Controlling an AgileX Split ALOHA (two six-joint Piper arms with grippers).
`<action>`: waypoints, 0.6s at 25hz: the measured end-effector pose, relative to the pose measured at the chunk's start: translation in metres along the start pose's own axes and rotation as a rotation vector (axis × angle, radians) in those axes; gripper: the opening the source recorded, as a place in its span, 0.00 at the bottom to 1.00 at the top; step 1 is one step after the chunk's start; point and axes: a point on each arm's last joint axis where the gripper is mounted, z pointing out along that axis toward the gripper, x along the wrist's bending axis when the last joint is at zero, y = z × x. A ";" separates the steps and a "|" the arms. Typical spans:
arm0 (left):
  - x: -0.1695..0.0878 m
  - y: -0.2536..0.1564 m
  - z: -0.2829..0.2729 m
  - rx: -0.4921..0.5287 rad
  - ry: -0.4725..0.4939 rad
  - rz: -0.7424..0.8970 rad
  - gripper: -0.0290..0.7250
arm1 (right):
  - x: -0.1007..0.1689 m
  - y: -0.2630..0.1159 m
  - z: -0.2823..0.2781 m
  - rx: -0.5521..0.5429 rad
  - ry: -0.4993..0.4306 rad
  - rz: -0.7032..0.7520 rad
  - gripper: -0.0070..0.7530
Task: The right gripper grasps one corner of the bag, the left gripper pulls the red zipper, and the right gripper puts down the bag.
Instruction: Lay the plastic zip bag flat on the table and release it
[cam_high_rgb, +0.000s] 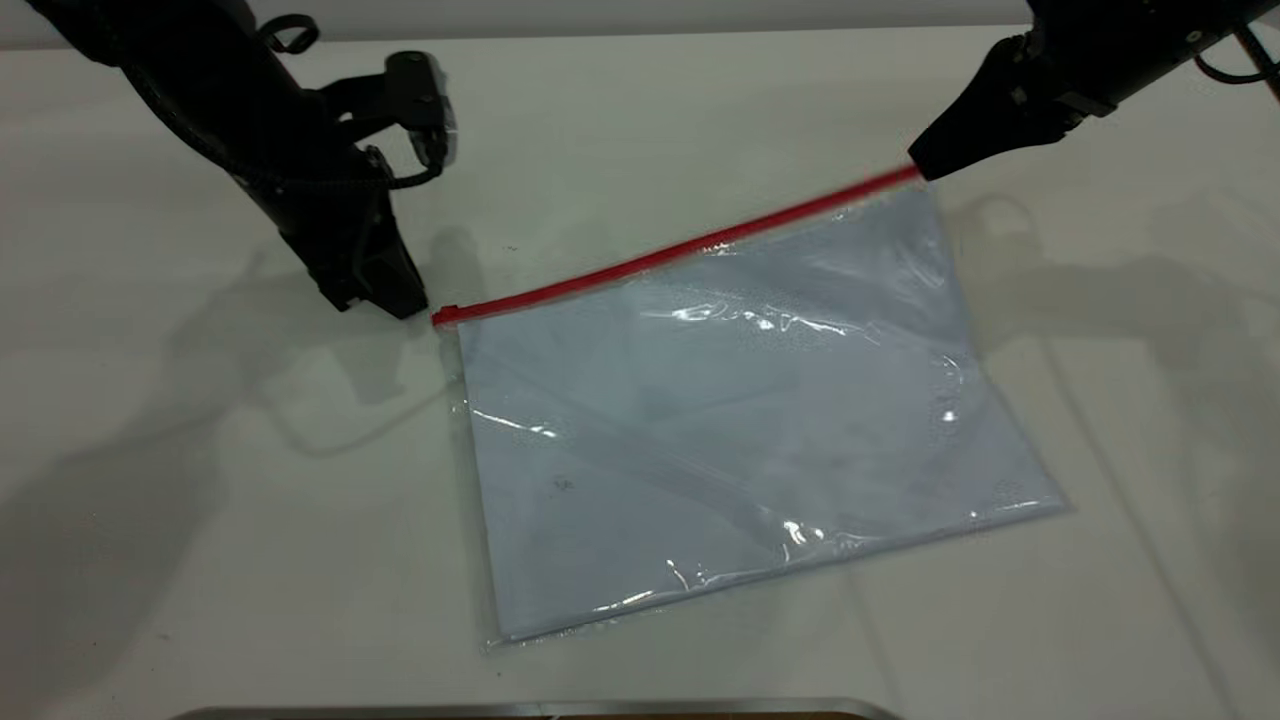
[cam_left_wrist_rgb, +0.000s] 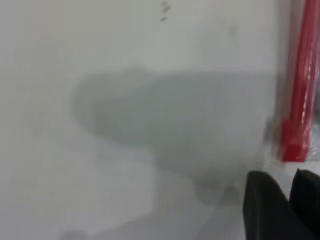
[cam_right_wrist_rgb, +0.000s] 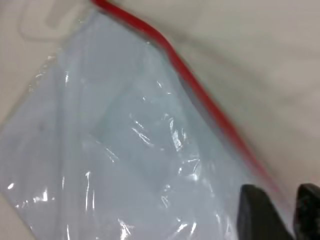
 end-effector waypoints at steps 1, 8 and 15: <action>0.000 0.000 0.000 0.000 0.001 -0.001 0.31 | 0.000 0.000 0.000 0.000 0.000 0.001 0.43; 0.007 0.015 -0.032 -0.038 0.067 -0.042 0.46 | -0.002 0.005 -0.005 -0.012 -0.052 0.027 0.79; 0.011 0.053 -0.131 -0.191 0.243 -0.207 0.48 | 0.018 0.054 -0.072 -0.107 -0.213 -0.058 0.80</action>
